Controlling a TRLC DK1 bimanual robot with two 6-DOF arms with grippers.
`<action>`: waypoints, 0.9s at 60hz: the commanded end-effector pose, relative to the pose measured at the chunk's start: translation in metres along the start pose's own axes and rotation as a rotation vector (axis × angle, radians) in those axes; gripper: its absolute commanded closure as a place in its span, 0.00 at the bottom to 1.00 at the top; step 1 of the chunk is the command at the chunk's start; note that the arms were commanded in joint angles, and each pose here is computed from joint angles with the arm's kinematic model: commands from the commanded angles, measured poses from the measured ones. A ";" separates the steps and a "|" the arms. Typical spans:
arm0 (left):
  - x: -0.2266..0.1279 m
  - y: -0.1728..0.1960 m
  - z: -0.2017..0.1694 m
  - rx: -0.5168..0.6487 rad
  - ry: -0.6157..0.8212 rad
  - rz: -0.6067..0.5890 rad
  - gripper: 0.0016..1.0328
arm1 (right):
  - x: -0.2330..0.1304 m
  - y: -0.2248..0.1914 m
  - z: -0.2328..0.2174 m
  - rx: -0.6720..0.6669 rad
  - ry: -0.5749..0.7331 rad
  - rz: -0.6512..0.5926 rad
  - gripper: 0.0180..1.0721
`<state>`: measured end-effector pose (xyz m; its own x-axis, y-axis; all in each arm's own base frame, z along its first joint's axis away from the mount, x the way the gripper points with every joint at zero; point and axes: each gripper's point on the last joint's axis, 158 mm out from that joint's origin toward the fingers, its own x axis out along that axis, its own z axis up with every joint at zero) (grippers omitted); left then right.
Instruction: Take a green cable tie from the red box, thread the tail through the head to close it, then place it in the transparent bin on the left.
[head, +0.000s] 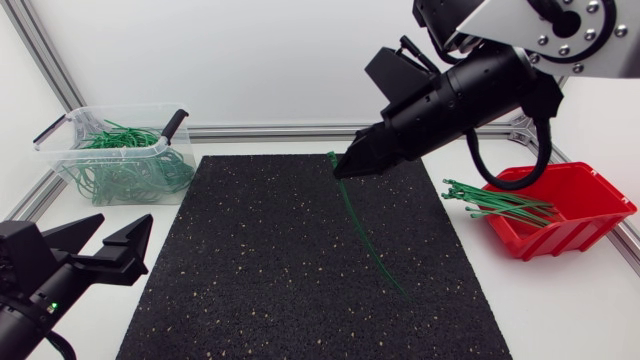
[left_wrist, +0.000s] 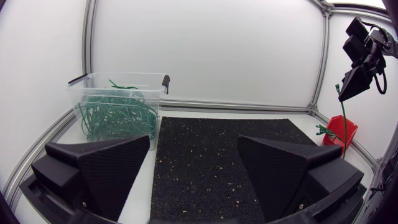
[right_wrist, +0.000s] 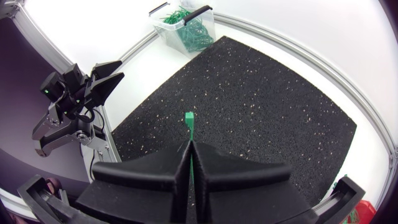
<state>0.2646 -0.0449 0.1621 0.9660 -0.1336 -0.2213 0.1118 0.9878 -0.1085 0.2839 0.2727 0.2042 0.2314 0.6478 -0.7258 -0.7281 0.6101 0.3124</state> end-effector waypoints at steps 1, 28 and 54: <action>0.004 -0.010 0.016 -0.034 0.019 -0.018 0.04 | 0.004 0.012 0.000 0.040 -0.026 -0.017 0.94; 0.032 -0.117 0.014 0.084 0.115 -0.108 0.05 | 0.006 0.034 0.050 0.102 -0.266 -0.202 0.94; 0.031 -0.199 0.006 0.117 0.116 -0.246 0.04 | -0.004 0.033 0.062 0.161 -0.323 -0.256 0.94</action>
<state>0.2761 -0.2300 0.1729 0.8760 -0.3418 -0.3404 0.3545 0.9347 -0.0263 0.3003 0.3131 0.2398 0.5844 0.5426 -0.6034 -0.5254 0.8197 0.2282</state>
